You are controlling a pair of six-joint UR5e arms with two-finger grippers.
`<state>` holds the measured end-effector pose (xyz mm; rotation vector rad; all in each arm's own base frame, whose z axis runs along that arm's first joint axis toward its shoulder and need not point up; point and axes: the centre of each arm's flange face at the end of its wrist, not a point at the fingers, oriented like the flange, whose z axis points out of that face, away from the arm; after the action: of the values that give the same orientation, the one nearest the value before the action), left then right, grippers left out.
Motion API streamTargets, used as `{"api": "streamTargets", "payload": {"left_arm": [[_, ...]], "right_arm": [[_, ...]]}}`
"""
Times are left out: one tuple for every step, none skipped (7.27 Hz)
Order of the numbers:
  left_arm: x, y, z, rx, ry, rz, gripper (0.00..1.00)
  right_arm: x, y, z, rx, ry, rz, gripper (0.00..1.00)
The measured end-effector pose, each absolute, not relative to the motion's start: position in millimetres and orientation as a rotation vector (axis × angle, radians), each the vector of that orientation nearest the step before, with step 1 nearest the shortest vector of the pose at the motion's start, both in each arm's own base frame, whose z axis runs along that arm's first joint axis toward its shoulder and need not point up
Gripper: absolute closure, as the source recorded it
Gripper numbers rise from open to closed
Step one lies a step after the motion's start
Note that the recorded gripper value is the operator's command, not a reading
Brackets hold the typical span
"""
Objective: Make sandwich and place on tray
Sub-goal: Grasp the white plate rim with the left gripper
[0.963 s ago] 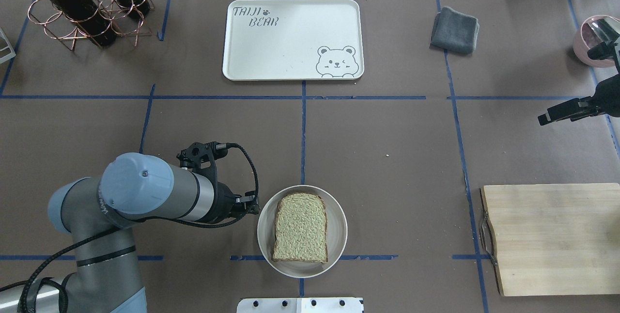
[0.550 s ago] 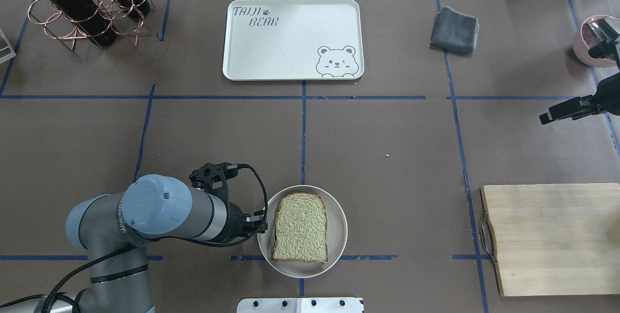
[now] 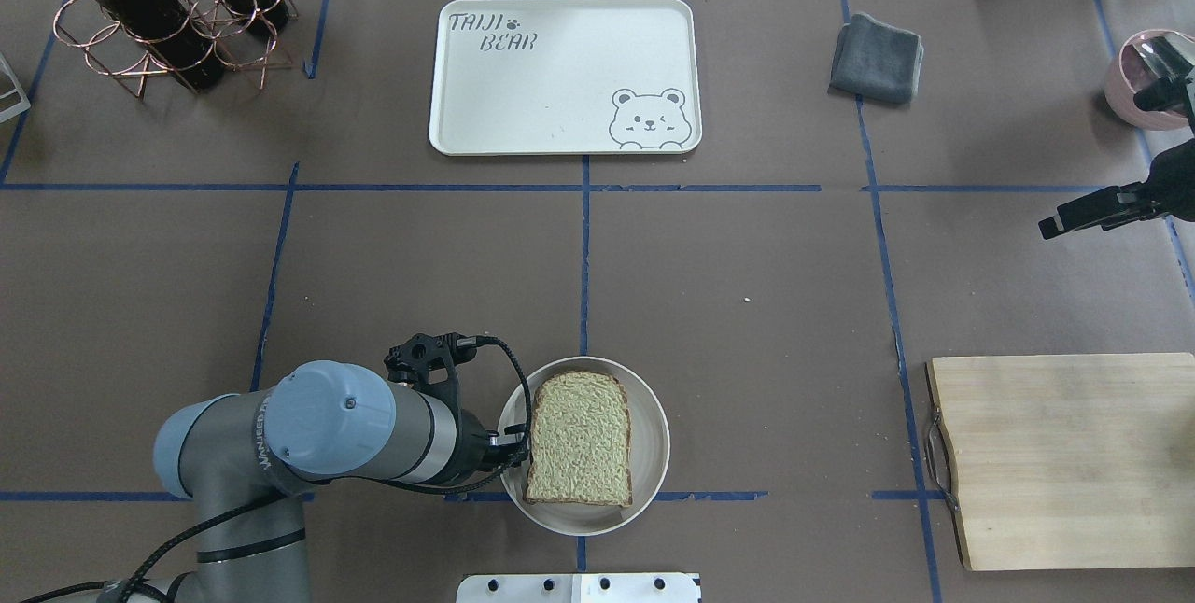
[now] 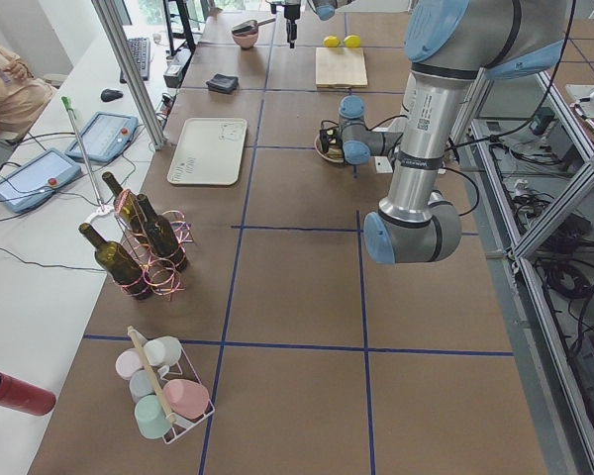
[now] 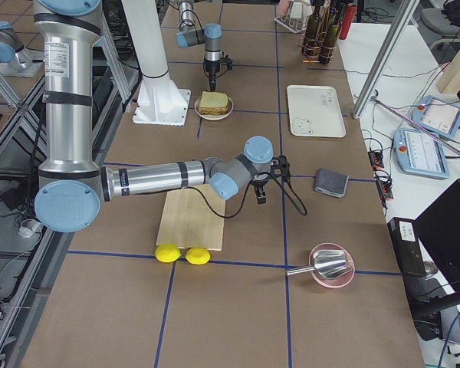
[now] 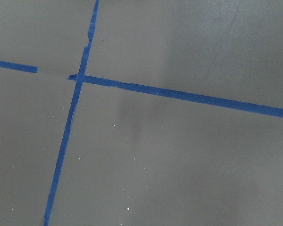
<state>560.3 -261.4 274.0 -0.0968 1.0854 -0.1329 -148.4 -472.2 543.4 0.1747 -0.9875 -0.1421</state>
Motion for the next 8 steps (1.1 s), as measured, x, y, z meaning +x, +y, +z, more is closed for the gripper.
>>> {"api": "streamTargets", "payload": {"left_arm": [[562,-262,275,-0.098,1.082,-0.133,0.63],[565,-261,275,-0.099,1.08,-0.132,0.65],[569,-261,274,-0.101,1.08,-0.129,0.84],[572,-260,272,-0.102,1.079,-0.127,1.0],[573,-260,271,-0.102,1.081,-0.126,1.0],[573,-260,270,-0.103,1.084,-0.127,1.0],[572,-259,267,-0.108,1.09,-0.133,1.0],[568,-258,258,-0.119,1.111,-0.152,1.0]], "right_arm": [[-148,-471,544,0.173,-0.989,-0.142,0.0],[-148,-471,544,0.173,-0.989,-0.143,0.0],[-148,-470,544,0.172,-0.989,-0.143,0.0],[-148,-470,544,0.172,-0.989,-0.143,0.0],[-147,-469,545,0.171,-0.989,-0.142,0.0],[-147,-469,545,0.171,-0.989,-0.142,0.0],[-147,-469,545,0.171,-0.989,-0.142,0.0],[-147,-468,545,0.17,-0.989,-0.141,0.0]]}}
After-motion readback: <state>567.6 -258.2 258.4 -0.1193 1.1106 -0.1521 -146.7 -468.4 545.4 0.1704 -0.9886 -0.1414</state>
